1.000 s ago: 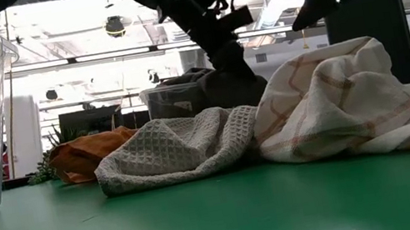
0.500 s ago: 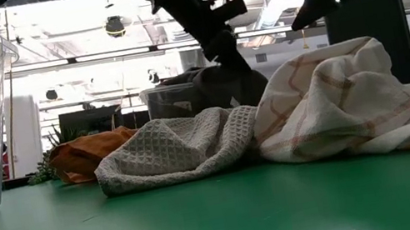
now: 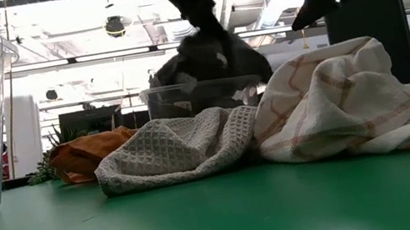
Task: Sort towels by color in basket
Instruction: Put the gray towel into the top transparent bin
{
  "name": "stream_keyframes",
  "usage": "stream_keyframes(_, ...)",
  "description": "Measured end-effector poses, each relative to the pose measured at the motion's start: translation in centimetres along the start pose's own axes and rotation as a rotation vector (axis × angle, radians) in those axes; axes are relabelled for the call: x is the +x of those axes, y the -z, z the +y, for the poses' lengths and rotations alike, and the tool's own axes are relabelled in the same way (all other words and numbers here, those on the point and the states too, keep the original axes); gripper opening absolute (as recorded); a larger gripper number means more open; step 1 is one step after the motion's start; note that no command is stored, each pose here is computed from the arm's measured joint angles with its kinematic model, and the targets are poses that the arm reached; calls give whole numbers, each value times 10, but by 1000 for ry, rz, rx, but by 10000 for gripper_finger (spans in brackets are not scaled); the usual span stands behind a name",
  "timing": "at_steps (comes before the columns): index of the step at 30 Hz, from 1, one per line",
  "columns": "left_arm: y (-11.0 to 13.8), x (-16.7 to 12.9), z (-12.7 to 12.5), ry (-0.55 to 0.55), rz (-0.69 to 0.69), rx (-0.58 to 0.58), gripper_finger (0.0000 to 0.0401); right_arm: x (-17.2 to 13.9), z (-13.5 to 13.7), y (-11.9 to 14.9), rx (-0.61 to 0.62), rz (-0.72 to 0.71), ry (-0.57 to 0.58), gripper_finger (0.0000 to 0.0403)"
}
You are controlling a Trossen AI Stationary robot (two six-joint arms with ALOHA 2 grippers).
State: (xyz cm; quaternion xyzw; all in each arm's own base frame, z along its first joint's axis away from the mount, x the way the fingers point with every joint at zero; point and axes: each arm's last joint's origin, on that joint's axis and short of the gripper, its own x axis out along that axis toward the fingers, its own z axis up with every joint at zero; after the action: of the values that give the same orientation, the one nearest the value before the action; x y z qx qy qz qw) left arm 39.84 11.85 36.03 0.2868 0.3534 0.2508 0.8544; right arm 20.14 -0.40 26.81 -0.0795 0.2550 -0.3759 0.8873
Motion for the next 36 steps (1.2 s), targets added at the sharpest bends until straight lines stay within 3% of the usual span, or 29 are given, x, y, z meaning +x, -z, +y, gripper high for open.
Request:
stream_keyframes(3,10,-7,9,-76,119,36,1,0,0,0,0,0,0,127)
stream_keyframes(6,28,-8,11,-21,252,61,1,0,0,0,1,-1,0,127)
stream_keyframes(13,67,16,16,118,457,-17,1,0,1,-6,16,-47,-17,127)
stream_keyframes(21,72,53,32,41,350,-24,1,0,2,-10,9,-76,-37,127)
stream_keyframes(24,77,61,35,167,271,12,2,0,2,-10,-5,-78,-36,127)
stream_keyframes(28,89,77,23,400,197,203,2,0,2,-10,-16,-77,-36,127)
stream_keyframes(32,98,93,10,478,178,524,3,0,2,-10,-21,-76,-37,127)
stream_keyframes(36,100,102,5,479,146,814,3,-1,2,-10,-23,-77,-43,127)
